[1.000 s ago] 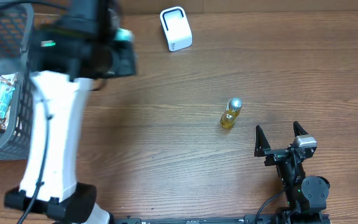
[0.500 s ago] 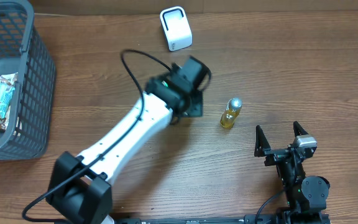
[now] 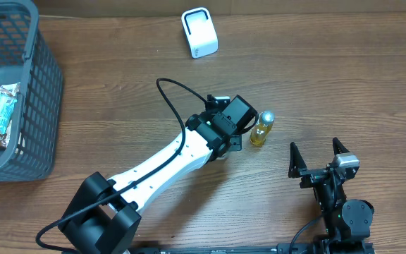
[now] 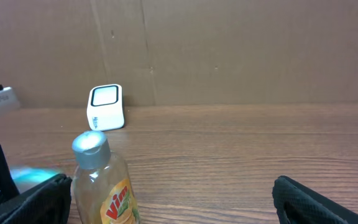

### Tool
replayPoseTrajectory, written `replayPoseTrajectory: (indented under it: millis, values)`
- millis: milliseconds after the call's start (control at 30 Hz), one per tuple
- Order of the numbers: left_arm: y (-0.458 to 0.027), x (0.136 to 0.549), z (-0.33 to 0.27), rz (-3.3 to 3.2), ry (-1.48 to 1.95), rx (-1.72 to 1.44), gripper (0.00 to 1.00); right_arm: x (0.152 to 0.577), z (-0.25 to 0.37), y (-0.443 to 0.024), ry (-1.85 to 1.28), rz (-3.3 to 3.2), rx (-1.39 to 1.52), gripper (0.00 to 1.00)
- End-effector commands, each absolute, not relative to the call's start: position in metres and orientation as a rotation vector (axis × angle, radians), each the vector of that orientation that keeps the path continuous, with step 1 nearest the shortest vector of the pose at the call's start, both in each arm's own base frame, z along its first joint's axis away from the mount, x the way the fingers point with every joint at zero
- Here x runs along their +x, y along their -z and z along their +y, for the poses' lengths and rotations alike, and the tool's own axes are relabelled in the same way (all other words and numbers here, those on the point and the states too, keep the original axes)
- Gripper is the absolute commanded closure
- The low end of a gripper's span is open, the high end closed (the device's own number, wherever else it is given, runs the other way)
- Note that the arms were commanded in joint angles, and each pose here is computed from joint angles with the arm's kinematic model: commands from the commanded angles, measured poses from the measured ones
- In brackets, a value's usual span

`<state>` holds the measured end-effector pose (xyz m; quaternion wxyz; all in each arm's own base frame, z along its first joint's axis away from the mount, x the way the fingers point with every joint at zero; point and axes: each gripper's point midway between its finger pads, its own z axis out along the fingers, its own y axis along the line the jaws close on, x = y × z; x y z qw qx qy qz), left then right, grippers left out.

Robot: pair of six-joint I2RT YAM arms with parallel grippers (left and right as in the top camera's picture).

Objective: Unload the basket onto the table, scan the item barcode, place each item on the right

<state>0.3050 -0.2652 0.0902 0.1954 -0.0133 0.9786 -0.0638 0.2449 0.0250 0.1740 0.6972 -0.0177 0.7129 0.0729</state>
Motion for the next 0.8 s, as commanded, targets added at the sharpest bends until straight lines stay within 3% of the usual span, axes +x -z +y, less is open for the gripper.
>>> replayPoseTrajectory:
  millis: [0, 500, 600, 767]
  values:
    - [-0.091, 0.304, -0.26, 2.728, 0.16, -0.078, 0.34, 0.245, 0.023, -0.171, -0.16, 1.59, -0.03, 0.0]
    - [-0.09, 0.305, -0.257, 2.727, 0.142, -0.067, 0.26, 0.245, 0.023, -0.171, -0.16, 1.59, -0.03, 0.0]
    - [-0.093, 0.311, -0.256, 2.701, 0.132, -0.069, 0.19, 0.245, 0.023, -0.171, -0.16, 1.59, -0.03, 0.0]
    - [-0.102, 0.332, -0.256, 2.666, 0.198, -0.028, 0.19, 0.245, 0.023, -0.171, -0.16, 1.59, -0.03, 0.0]
